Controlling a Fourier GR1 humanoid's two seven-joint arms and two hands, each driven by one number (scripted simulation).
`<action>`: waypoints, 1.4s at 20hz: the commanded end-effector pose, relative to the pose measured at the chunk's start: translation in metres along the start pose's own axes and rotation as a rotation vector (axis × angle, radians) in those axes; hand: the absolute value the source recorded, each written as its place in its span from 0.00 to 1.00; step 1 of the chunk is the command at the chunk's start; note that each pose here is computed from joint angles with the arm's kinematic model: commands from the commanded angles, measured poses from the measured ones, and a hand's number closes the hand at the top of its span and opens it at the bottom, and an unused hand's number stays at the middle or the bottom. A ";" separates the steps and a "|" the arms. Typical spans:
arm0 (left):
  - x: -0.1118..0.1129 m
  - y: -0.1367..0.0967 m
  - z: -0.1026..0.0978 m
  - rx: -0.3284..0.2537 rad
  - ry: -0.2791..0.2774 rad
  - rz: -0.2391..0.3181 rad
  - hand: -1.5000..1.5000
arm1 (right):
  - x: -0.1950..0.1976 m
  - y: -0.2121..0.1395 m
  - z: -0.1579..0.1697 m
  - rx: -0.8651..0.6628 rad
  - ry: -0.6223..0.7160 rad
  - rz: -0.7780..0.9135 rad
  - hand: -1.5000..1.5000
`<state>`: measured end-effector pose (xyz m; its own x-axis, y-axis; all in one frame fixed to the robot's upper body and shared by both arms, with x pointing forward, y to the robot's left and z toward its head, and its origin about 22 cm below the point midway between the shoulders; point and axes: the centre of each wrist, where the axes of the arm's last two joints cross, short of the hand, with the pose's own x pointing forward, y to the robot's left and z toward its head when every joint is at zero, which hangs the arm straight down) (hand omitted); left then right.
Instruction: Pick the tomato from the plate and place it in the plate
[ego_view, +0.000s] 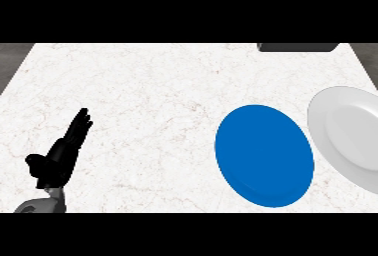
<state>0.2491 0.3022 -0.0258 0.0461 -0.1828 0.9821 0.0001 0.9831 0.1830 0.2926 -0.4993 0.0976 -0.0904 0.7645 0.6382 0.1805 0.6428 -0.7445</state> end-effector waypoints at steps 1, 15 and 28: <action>0.017 -0.006 -0.003 -0.005 -0.009 -0.001 0.50 | 0.000 0.027 -0.011 0.023 0.100 0.007 0.00; -0.002 0.000 0.005 0.004 0.003 -0.012 0.50 | -0.041 -0.023 0.020 -0.221 0.146 -0.509 0.00; 0.005 0.001 -0.003 -0.027 -0.026 -0.005 0.50 | -0.086 -0.091 0.121 -0.222 0.086 -0.593 0.00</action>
<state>0.2533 0.2987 -0.0223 0.0283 -0.1847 0.9824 0.0171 0.9827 0.1843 0.1903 -0.6070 0.0883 -0.0911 0.2786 0.9561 0.3793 0.8974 -0.2254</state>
